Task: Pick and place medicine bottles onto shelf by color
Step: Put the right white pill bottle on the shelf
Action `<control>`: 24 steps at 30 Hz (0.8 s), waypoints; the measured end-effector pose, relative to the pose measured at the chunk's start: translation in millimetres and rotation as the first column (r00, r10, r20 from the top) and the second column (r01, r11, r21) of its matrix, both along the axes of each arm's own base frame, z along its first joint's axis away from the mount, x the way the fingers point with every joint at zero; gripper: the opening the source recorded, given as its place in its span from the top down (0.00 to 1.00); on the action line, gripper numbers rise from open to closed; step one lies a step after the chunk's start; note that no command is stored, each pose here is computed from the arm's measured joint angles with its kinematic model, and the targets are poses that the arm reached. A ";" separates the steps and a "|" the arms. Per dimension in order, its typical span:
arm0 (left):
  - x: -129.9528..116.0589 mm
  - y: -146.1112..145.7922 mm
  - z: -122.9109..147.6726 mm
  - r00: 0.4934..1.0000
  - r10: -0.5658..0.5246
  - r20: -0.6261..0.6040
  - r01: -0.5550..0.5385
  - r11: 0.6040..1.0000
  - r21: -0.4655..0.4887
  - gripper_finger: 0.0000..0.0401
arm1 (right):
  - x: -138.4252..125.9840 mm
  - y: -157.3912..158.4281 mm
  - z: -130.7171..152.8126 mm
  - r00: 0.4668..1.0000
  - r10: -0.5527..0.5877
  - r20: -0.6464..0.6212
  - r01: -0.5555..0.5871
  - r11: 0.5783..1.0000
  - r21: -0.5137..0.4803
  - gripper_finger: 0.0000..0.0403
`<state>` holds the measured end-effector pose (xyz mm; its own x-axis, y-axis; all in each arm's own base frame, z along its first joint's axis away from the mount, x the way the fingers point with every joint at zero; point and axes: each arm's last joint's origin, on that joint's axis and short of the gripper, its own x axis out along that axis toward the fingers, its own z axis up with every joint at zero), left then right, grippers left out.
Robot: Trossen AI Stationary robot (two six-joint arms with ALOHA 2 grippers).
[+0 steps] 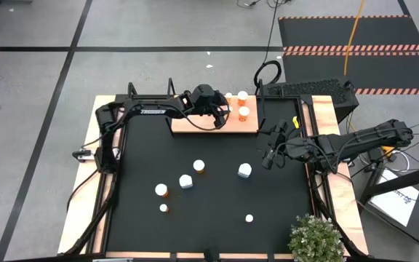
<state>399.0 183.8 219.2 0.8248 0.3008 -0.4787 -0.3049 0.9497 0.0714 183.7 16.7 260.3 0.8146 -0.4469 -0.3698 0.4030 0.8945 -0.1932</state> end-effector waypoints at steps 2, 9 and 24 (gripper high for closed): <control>-3.9 -6.7 14.5 1.000 -0.014 0.008 0.014 1.000 0.011 0.55 | 0.0 0.0 0.0 1.000 0.000 0.001 0.000 1.000 0.001 0.30; -29.1 -39.5 72.1 0.997 -0.075 0.017 0.074 0.996 0.040 0.55 | 0.1 0.2 0.0 1.000 -0.010 0.015 0.009 1.000 0.028 0.30; -89.2 -101.8 108.8 0.987 -0.136 -0.090 0.137 0.991 -0.001 0.55 | 1.9 3.3 -0.8 0.998 0.034 0.057 -0.044 0.984 0.170 0.30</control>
<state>309.7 82.0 328.0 0.8123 0.1911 -0.5510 -0.1648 0.9815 0.0974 185.6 20.0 259.5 0.8510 -0.3482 -0.3932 0.3727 0.9278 -0.0149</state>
